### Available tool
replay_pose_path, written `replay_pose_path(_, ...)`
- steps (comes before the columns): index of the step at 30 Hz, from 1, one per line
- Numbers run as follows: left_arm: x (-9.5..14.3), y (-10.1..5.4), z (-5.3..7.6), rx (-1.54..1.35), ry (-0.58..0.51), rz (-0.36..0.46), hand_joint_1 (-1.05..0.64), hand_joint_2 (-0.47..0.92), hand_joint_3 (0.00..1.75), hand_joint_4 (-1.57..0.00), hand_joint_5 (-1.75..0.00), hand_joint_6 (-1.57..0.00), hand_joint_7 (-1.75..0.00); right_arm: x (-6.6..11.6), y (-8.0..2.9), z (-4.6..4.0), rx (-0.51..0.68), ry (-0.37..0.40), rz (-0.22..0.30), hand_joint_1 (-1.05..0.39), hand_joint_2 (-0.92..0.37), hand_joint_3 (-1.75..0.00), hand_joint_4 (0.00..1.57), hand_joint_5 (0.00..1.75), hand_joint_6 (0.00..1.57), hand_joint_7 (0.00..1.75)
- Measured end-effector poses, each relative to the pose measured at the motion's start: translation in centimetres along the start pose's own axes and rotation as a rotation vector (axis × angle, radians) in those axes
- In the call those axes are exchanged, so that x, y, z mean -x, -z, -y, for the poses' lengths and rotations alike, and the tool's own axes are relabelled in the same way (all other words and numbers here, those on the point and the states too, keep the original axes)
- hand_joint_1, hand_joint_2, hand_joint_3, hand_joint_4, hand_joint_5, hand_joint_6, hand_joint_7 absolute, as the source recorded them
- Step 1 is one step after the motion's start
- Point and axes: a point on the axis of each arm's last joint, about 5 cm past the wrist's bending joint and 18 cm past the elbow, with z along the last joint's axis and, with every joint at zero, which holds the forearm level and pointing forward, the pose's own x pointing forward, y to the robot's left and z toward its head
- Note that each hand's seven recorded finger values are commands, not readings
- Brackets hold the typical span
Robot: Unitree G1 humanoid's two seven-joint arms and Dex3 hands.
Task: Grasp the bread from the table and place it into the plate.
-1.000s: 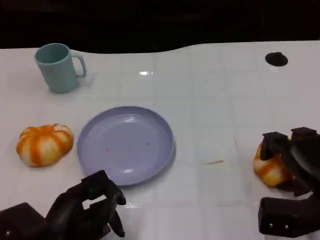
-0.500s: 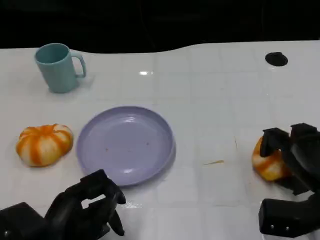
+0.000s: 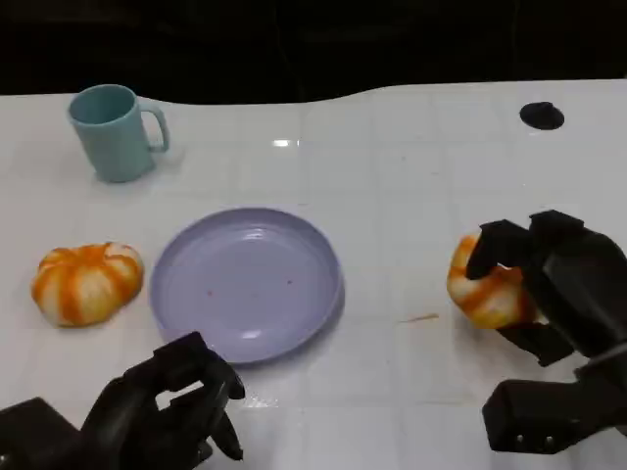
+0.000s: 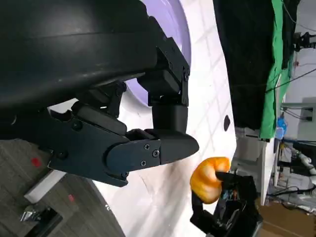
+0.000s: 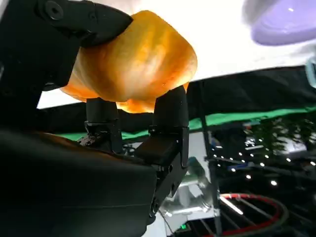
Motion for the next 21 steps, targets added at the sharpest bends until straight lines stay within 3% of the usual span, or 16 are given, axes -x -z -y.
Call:
replay_pose_path(3, 0.0, 0.0, 0.0, 0.009, 0.000, -0.010, -0.55, 0.92, 0.52, -0.69, -1.74, -0.64, -1.42, -0.5, -0.6, -0.14, -0.042, 0.021, 0.023, -0.11, -0.15, -1.56, 1.06, 1.75, 0.83, 1.68)
replay_pose_path(8, 0.0, 0.0, 0.0, 0.008, 0.000, -0.009, -0.54, 0.92, 0.52, -0.69, -1.74, -0.64, -1.41, -1.8, -1.8, -0.39, -0.103, 0.031, 0.066, -0.15, -0.16, -1.51, 1.04, 1.75, 0.89, 1.51)
replay_pose_path(14, 0.0, -0.1, 0.0, 0.005, 0.003, -0.003, -0.54, 0.92, 0.51, -0.69, -1.73, -0.65, -1.39, -3.2, -3.6, -1.03, -0.181, 0.035, 0.098, -0.15, -0.19, -1.51, 1.07, 1.75, 0.93, 1.52)
replay_pose_path(21, 0.1, -0.2, 0.1, 0.002, 0.005, 0.002, -0.52, 0.92, 0.50, -0.69, -1.72, -0.65, -1.38, -5.2, -5.8, -2.07, -0.228, 0.027, 0.144, -0.10, -0.17, -1.51, 1.06, 1.75, 0.85, 1.64)
